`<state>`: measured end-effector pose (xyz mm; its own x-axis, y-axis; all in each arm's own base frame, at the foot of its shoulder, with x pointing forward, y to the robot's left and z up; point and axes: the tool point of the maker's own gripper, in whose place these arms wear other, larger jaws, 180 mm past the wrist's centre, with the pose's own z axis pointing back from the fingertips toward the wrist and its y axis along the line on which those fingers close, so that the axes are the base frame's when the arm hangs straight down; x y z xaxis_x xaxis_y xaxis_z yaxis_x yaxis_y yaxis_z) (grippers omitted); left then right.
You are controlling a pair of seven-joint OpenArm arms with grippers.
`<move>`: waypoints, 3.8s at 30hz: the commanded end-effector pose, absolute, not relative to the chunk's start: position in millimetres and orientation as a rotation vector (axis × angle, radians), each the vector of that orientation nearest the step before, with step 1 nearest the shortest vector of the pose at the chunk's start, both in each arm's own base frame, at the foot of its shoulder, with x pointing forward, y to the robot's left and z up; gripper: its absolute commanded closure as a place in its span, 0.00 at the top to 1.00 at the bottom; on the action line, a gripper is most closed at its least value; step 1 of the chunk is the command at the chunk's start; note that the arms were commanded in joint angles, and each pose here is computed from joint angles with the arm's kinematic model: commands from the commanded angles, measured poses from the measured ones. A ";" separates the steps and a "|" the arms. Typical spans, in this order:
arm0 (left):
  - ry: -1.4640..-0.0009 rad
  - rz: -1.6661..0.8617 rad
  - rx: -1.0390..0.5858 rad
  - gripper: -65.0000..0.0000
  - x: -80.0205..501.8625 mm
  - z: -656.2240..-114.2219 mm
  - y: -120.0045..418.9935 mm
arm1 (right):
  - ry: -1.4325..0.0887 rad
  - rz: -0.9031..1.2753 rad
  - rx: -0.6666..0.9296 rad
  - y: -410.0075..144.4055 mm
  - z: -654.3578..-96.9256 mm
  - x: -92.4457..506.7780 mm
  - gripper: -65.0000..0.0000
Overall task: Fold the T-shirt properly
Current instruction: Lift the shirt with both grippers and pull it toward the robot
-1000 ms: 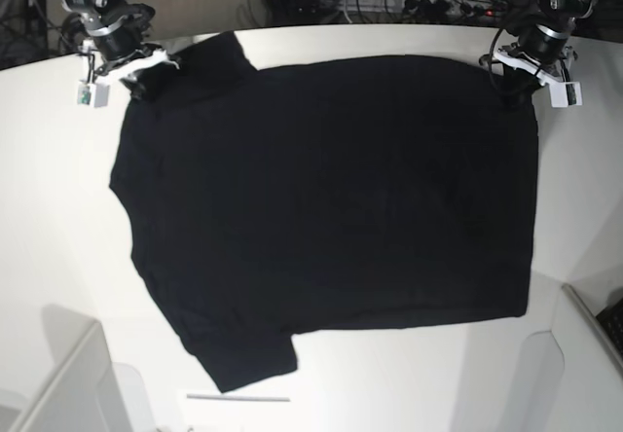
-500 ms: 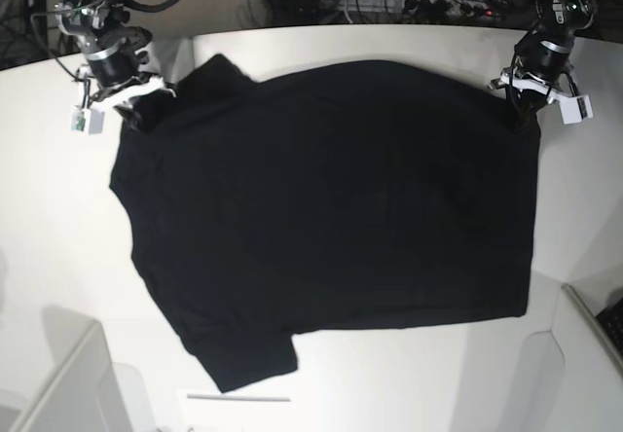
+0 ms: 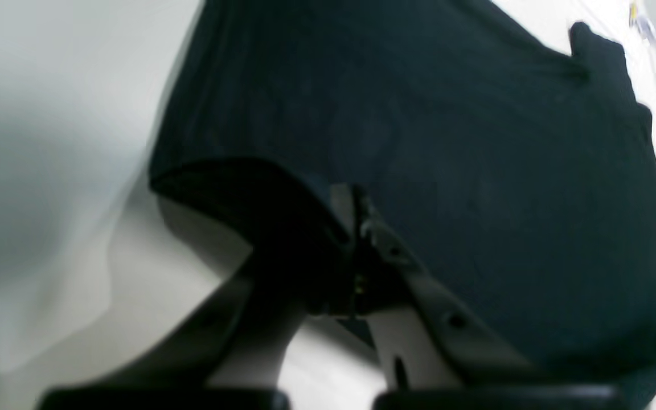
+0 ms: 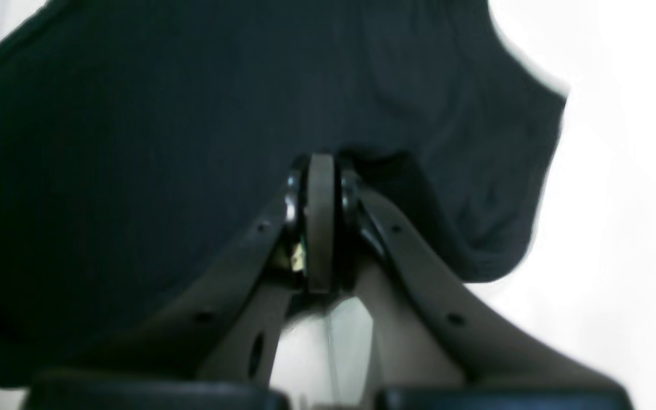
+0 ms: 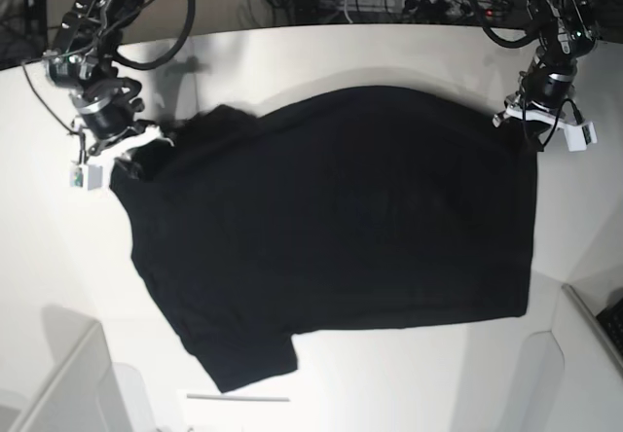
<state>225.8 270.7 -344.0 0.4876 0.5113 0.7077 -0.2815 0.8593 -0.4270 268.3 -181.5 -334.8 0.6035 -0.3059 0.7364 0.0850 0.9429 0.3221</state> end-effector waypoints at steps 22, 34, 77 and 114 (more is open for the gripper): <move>-0.993 0.571 -0.311 0.00 265.4 -349.0 285.2 | -0.904 -0.288 0.356 -185.2 -347.9 334.9 0.00; -1.019 0.525 -0.228 0.00 282.2 -341.4 293.9 | -0.889 -0.304 0.371 -194.4 -353.8 360.4 0.00; -0.932 0.466 -0.176 0.00 318.3 -362.4 290.2 | -0.878 -0.361 0.364 -195.1 -370.8 396.4 0.18; -0.872 0.741 -0.147 0.76 240.0 -407.4 335.2 | -0.843 -0.923 0.393 -227.3 -424.4 269.5 0.62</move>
